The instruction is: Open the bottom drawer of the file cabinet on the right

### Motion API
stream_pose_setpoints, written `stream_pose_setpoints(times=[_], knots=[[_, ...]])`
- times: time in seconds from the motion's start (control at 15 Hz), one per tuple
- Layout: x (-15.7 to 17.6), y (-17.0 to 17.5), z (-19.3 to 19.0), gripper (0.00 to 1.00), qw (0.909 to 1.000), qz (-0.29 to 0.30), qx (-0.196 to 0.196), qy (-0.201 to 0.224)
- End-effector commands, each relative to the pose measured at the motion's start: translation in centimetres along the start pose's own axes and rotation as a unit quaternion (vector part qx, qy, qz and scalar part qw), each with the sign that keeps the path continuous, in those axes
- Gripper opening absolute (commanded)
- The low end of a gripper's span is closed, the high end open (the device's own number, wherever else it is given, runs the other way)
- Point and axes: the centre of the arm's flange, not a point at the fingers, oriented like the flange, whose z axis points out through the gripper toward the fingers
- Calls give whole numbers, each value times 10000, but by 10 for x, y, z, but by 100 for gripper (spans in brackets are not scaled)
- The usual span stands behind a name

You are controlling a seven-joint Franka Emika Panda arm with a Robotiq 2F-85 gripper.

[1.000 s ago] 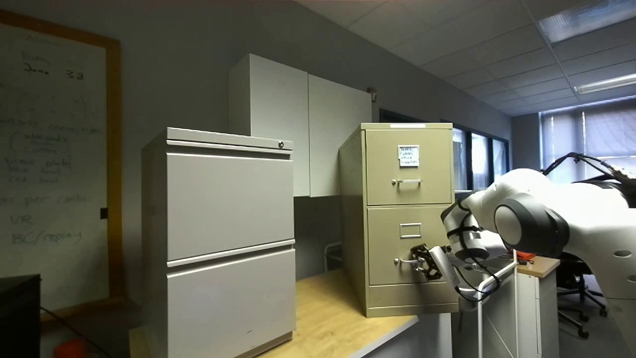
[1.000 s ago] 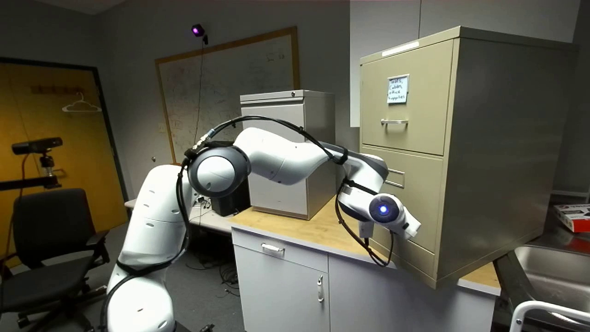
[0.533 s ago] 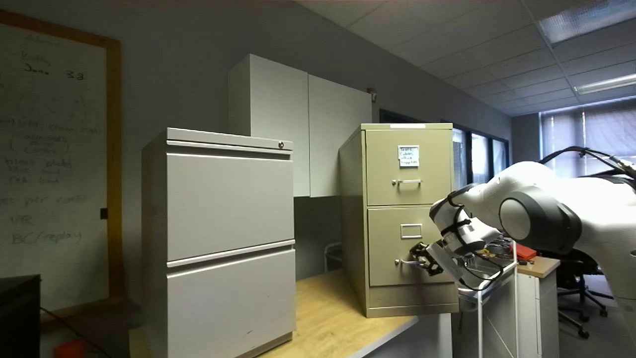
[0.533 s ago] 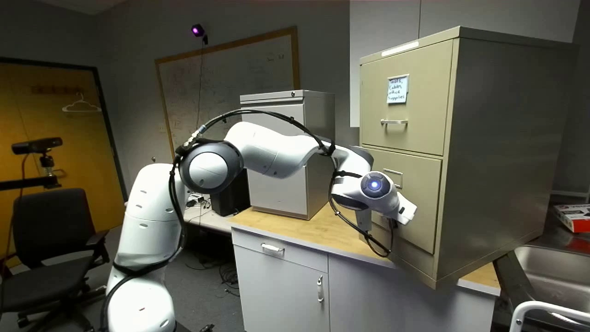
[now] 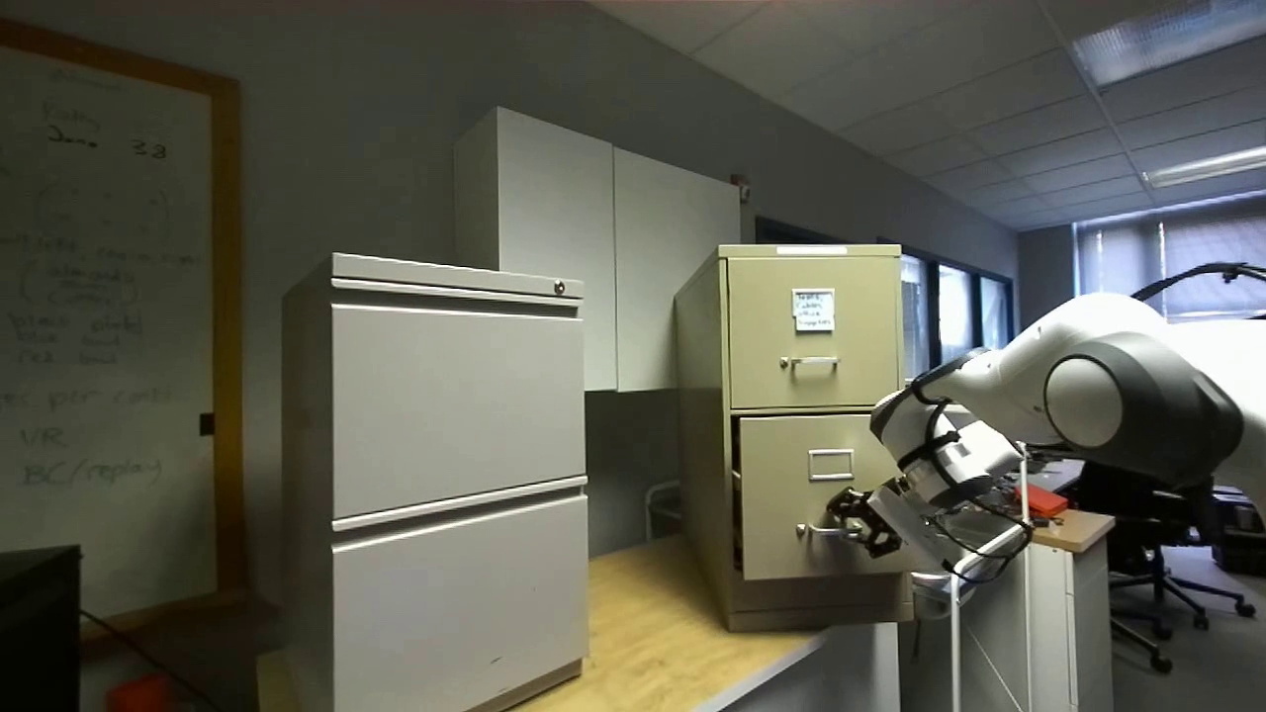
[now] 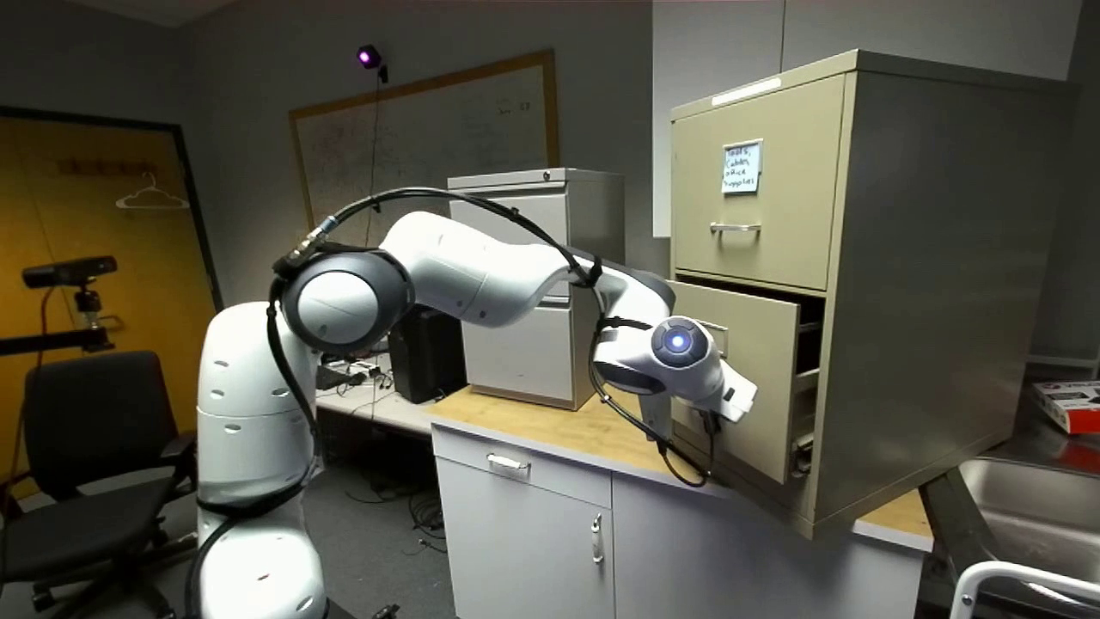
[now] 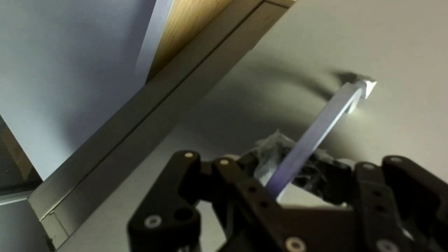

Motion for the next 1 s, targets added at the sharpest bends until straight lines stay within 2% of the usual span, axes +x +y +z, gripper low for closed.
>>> stream_pose_setpoints(times=[0.0, 0.6, 0.93], knots=[[-65, 47, -18, 2, 9986, 87, -215, -470], [-129, 69, -61, 2, 9985, 4, -67, -552], [-146, 76, -77, 1, 9986, 6, -25, -534]])
